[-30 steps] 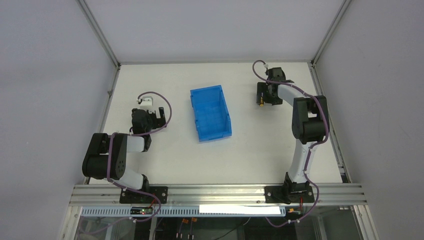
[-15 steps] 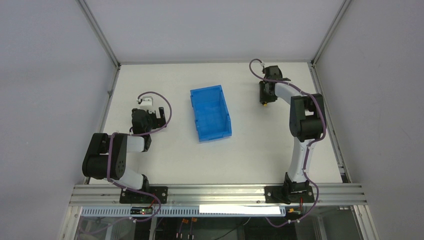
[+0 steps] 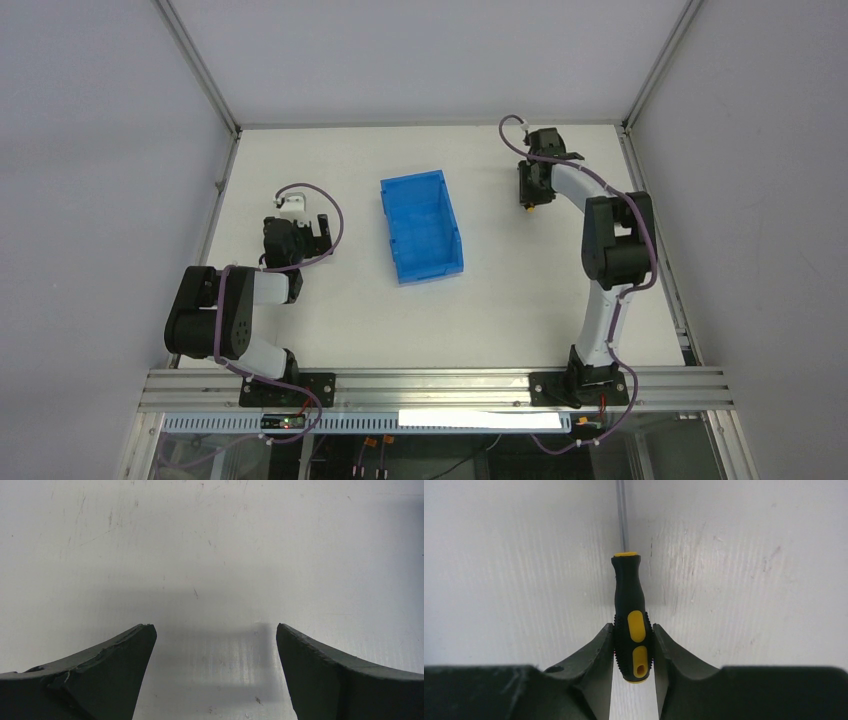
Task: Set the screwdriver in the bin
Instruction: Pick up the screwdriver from the center of the board, then place the screwdriver in the bin.
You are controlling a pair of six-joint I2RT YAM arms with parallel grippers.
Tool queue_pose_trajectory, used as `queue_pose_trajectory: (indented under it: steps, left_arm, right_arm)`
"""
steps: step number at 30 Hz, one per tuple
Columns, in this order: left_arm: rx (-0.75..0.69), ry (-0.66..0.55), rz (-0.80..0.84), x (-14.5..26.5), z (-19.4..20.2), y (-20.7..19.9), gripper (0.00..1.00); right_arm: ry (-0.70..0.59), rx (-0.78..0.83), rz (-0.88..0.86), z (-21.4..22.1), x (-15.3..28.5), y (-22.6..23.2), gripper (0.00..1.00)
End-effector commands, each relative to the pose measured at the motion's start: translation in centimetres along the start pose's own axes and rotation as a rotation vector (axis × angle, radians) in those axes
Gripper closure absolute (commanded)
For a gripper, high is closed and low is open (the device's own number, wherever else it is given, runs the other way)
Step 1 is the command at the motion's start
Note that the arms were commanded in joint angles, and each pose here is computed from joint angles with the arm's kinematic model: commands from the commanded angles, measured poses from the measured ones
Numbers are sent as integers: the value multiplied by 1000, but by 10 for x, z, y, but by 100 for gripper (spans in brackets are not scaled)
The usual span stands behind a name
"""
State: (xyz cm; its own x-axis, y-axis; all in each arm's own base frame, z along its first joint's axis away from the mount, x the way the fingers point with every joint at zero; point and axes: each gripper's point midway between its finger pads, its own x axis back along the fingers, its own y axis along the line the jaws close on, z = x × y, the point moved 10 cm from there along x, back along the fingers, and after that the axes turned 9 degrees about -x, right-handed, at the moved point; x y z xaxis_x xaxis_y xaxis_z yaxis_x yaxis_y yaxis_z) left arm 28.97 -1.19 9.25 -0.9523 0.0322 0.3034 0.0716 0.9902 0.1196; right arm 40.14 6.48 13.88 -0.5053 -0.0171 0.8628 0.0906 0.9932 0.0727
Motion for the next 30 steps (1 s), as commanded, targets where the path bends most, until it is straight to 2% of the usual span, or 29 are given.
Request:
queue_pose_trajectory:
  steps: [1,13,18,23,30]
  left_arm:
    - [9,-59,7,-3,-13,2,0]
    - [9,-58,6,-3,-13,2,0]
    - [8,-58,7,-3,-13,2,0]
    - [9,-59,6,-3,-13,2,0]
    - [9,-58,6,-3,-13,2,0]
  right_arm:
    - [-199,-6,-59,-38,80,7,84]
    - [-403,-9,-131,-62,217,5,86]
    - [-471,-17,-160,-64,258,5,87]
    - [-504,-21,-174,-61,279,5,89]
    - [-485,-25,-238,-51,285,20,91]
